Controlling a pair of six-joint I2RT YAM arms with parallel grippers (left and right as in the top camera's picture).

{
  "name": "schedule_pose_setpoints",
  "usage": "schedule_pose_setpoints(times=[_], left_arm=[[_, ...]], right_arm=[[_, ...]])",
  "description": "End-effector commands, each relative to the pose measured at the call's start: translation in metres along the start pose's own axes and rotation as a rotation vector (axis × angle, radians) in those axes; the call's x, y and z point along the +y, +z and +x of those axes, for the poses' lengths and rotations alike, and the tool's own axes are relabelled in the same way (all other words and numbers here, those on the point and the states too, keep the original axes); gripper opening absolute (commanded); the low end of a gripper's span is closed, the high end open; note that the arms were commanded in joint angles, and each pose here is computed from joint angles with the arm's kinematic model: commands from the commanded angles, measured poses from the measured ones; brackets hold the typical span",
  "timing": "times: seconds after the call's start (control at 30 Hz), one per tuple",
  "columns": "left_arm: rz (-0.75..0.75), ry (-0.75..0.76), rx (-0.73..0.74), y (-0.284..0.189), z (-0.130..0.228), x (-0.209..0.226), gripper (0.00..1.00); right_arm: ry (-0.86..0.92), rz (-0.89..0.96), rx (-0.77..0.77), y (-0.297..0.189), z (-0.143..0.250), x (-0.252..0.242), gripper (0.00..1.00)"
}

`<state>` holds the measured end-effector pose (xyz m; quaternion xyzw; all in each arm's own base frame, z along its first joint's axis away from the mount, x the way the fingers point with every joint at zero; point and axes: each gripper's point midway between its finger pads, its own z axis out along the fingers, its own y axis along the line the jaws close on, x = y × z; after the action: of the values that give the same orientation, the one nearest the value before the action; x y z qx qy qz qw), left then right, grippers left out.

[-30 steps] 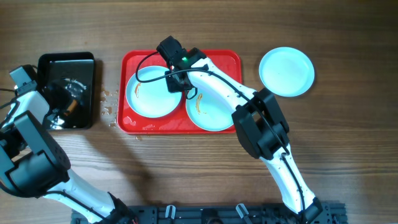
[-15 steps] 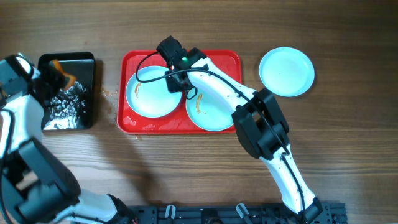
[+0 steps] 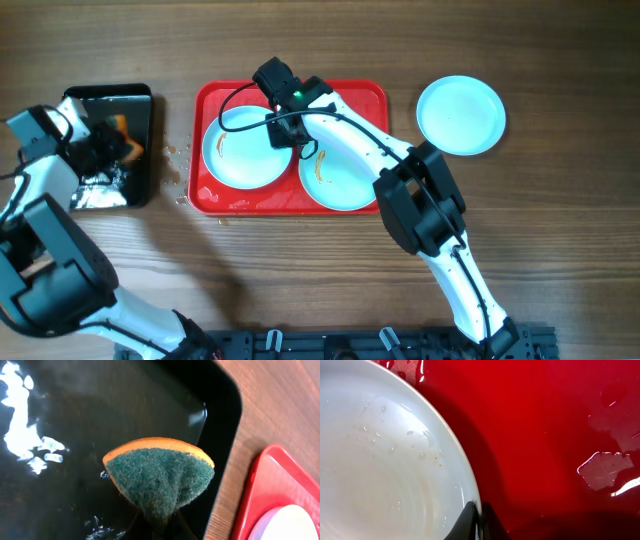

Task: Clean dirty plates on tray and stack at the side
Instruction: 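Rub and shake the sponge in the black tray with the left gripper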

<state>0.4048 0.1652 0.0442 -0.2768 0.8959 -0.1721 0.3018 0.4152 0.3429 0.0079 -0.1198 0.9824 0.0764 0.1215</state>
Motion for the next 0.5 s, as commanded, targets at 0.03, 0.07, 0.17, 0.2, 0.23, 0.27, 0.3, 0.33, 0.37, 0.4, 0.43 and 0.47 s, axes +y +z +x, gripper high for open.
schedule_pose_setpoints(times=[0.03,0.07,0.17,0.2,0.23,0.27,0.3,0.33,0.37,0.4,0.43,0.47], left_arm=[[0.333,0.131,-0.135,-0.038,-0.036,-0.057,0.04],[0.402,0.164,-0.177,-0.053,-0.046,-0.071,0.04],[0.468,0.177,-0.287,-0.091,-0.073,-0.094,0.04],[0.471,0.188,-0.309,-0.098,-0.077,-0.097,0.04],[0.472,0.207,-0.333,-0.106,-0.081,-0.101,0.04],[0.472,0.219,-0.349,-0.112,-0.084,-0.104,0.04],[0.472,0.226,-0.356,-0.115,-0.085,-0.105,0.04],[0.47,0.225,-0.353,-0.115,-0.084,-0.105,0.04],[0.445,0.209,-0.347,-0.111,-0.083,-0.099,0.04],[0.401,0.193,-0.339,-0.104,-0.081,-0.09,0.04],[0.342,0.174,-0.324,-0.095,-0.077,-0.077,0.04],[0.284,0.153,-0.3,-0.083,-0.071,-0.063,0.04]], right_arm=[[-0.007,0.029,0.06,0.014,0.018,-0.007,0.04],[-0.007,0.029,0.06,0.014,0.018,-0.007,0.04],[-0.017,0.027,0.058,0.014,0.017,-0.007,0.04],[-0.023,0.026,0.057,0.015,0.017,-0.007,0.04],[-0.026,0.027,0.057,0.015,0.017,-0.007,0.04],[-0.032,0.026,0.057,0.015,0.017,-0.007,0.04],[-0.032,0.027,0.058,0.014,0.017,-0.007,0.04],[-0.032,0.026,0.058,0.014,0.017,-0.007,0.04],[-0.031,0.027,0.058,0.014,0.017,-0.007,0.04],[-0.032,0.026,0.058,0.015,0.017,-0.007,0.04],[-0.031,0.026,0.058,0.015,0.017,-0.007,0.04],[-0.031,0.026,0.057,0.015,0.017,-0.007,0.04]])
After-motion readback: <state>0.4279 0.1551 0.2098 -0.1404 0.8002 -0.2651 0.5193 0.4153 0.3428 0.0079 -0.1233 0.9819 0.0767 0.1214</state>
